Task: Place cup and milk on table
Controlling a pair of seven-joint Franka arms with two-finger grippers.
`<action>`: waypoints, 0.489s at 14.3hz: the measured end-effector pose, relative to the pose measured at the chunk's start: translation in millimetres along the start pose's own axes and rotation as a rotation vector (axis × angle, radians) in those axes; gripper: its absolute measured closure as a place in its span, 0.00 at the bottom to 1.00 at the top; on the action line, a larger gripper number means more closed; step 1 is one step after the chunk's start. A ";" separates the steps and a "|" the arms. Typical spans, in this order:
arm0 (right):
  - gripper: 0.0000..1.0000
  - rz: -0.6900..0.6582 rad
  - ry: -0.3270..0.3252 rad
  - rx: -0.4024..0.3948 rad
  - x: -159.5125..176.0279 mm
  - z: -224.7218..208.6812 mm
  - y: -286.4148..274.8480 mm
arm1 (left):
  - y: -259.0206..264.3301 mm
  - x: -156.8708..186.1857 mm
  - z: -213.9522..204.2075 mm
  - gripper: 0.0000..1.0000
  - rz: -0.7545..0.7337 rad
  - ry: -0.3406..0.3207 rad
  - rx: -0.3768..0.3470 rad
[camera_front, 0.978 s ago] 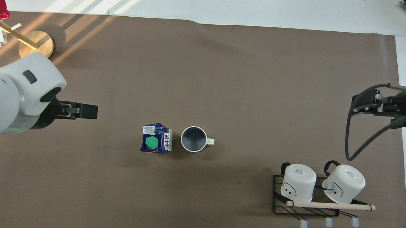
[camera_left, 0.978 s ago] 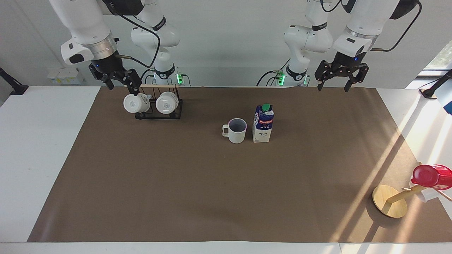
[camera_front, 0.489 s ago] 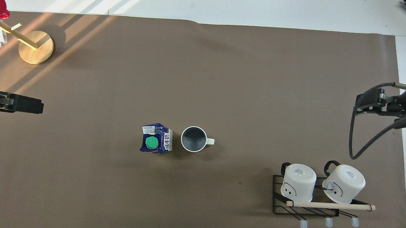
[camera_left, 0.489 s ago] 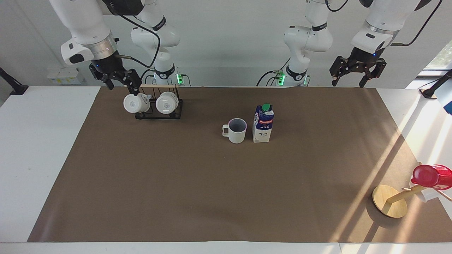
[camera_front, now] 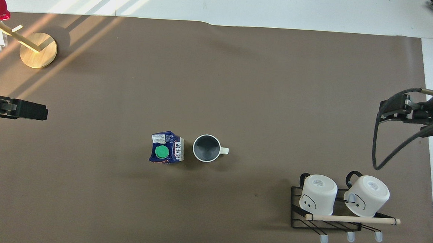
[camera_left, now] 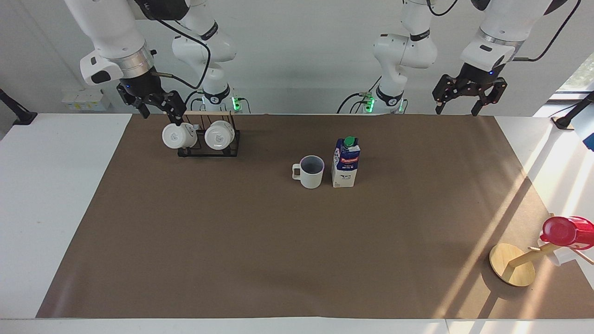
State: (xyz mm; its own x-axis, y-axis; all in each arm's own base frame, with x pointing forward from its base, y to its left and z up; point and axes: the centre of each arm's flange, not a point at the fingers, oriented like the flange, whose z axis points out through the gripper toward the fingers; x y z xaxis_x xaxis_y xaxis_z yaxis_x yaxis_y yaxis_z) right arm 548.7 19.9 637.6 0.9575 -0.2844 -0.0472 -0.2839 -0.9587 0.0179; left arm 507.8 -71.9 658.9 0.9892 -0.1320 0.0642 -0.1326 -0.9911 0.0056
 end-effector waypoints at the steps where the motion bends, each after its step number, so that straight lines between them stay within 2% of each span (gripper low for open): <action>1: 0.00 0.000 0.000 0.000 0.0 0.0 0.0 | 0.7 0.0 -0.1 0.00 0.001 0.000 0.000; 7: 0.00 0.000 0.000 0.000 0.0 0.0 0.0 | 1.8 0.0 -0.1 0.00 0.003 0.000 0.000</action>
State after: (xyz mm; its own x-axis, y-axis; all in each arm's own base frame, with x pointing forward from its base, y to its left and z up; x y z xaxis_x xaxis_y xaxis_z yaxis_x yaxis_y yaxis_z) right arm 548.7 19.9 637.6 0.9575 -0.2844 -0.0472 -0.2839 -0.9587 0.0179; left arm 507.5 -73.7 659.0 0.9887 -0.1352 0.0645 -0.1358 -0.9907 0.0050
